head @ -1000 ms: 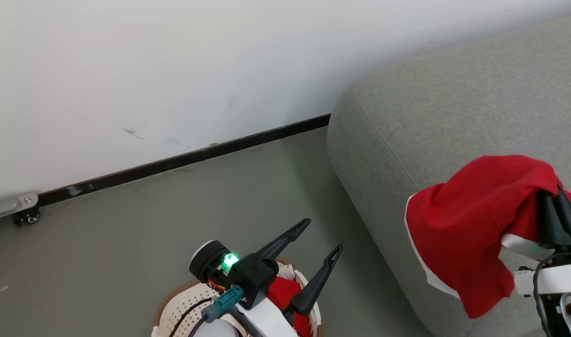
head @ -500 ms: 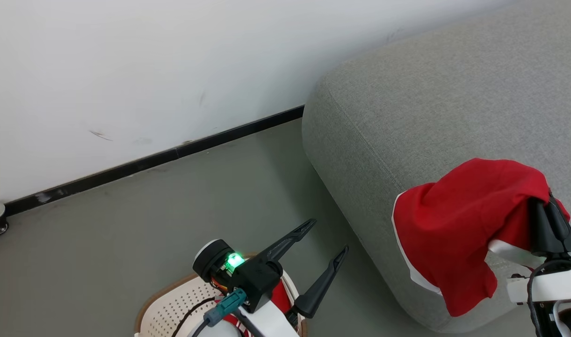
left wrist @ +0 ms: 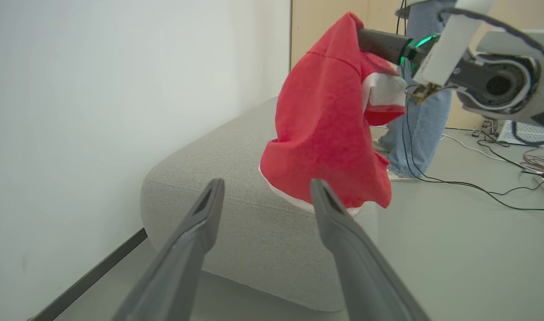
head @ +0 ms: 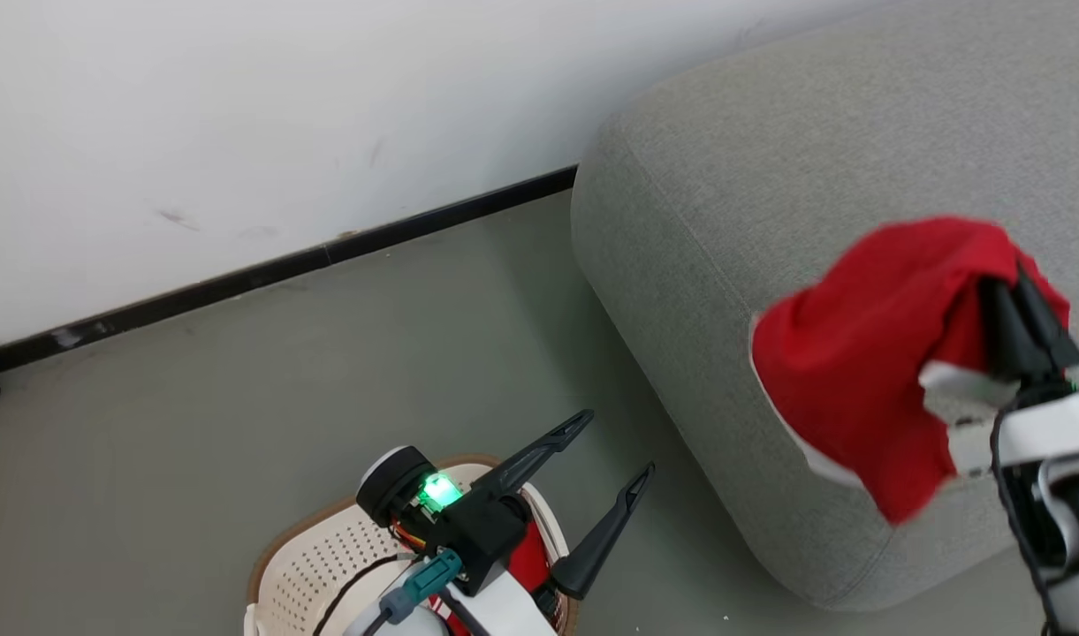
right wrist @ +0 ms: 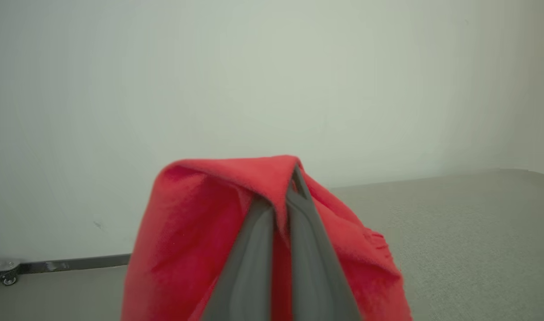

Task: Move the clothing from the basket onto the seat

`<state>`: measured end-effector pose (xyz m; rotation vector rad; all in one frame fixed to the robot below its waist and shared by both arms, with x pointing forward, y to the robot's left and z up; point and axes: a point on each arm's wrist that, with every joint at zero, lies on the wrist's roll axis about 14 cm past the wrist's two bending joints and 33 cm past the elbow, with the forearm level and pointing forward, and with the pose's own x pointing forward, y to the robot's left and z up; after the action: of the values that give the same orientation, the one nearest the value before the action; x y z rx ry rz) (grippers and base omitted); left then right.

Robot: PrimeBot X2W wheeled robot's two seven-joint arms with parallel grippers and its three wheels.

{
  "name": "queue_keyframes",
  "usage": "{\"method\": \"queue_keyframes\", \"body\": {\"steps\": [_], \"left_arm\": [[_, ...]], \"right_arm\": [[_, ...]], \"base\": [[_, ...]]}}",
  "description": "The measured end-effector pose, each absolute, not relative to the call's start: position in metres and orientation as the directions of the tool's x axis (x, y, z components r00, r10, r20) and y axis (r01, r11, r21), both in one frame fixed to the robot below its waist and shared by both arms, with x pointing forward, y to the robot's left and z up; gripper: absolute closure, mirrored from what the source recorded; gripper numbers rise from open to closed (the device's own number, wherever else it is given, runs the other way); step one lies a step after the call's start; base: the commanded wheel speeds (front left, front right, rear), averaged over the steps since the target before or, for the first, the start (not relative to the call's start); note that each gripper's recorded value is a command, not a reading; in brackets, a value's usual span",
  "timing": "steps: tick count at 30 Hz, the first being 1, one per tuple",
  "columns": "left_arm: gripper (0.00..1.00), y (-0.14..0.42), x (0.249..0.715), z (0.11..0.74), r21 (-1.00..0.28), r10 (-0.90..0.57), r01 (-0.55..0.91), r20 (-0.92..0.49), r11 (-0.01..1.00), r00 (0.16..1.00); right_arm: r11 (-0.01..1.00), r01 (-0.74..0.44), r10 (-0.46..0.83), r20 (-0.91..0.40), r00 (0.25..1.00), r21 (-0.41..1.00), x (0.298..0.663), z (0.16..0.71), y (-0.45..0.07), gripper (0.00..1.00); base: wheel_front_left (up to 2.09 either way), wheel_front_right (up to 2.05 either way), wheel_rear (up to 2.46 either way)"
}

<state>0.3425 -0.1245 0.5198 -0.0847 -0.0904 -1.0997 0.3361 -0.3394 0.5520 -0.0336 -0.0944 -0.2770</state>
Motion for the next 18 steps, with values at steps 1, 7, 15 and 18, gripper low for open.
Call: {"method": "queue_keyframes", "body": {"steps": [1,7,15,18], "left_arm": [[0.00,-0.123,0.344,0.519,-0.023,-0.884,0.890,0.113,0.455,0.454],[0.00,-0.116,0.359,0.518,-0.001,-0.874,0.880,0.114,0.476,0.473],[0.00,-0.115,0.380,0.524,0.024,-0.866,0.872,0.134,0.489,0.482],[0.00,-0.116,0.385,0.525,0.024,-0.866,0.872,0.139,0.488,0.481]], "right_arm": [[0.962,0.271,-0.267,0.106,0.958,-0.018,0.343,0.557,-0.340,1.00],[0.962,0.260,-0.248,0.136,0.959,-0.079,0.377,0.586,-0.354,1.00],[0.940,0.292,-0.270,0.140,0.953,-0.177,0.410,0.615,-0.383,1.00],[0.924,0.328,-0.304,0.141,0.942,-0.197,0.417,0.623,-0.402,1.00]], "base": [[0.00,0.00,0.00],[0.00,0.00,0.00],[0.00,0.00,0.00],[0.00,0.00,0.00]]}}
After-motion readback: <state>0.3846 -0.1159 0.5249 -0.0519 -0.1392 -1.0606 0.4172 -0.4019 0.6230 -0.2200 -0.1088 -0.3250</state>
